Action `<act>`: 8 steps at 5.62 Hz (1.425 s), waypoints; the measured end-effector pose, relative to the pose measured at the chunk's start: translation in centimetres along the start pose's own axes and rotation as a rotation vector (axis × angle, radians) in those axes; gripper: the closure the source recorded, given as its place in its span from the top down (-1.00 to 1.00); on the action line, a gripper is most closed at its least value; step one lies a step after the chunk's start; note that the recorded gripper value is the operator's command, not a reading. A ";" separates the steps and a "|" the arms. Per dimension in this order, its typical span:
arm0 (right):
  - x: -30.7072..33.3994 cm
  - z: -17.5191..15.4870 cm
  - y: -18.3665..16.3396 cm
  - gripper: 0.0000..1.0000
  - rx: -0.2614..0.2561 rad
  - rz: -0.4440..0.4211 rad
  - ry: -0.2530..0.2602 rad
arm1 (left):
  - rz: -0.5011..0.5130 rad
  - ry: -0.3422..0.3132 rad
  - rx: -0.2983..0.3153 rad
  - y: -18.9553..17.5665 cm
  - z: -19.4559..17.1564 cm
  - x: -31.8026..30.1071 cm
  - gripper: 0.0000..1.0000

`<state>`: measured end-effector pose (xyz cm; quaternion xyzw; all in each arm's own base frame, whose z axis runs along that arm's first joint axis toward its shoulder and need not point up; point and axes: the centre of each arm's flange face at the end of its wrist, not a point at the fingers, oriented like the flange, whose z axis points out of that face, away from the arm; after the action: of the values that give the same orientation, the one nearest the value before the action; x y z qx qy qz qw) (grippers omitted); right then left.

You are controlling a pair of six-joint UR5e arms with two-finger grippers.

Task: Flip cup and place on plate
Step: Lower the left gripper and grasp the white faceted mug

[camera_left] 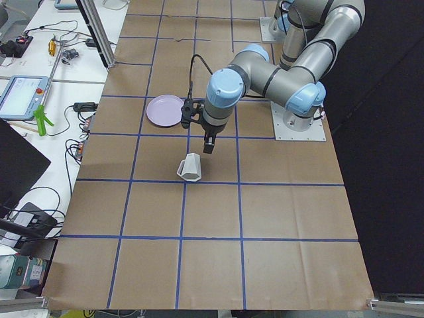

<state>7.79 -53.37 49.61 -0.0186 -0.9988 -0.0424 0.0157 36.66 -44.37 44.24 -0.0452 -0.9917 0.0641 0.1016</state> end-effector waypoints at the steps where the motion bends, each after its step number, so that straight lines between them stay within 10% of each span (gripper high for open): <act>1: 0.0 0.0 0.0 1.00 0.000 0.000 0.000 | -0.014 0.032 -0.008 -0.4 3.3 -3.1 0.97; 8: 0.0 0.0 0.0 1.00 0.000 0.000 0.000 | -0.083 0.472 0.021 -1.6 19.5 -15.4 0.96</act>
<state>7.78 -53.37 49.61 -0.0186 -0.9988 -0.0424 0.0158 47.54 -49.79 22.54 -0.0169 -0.9408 0.0576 0.3337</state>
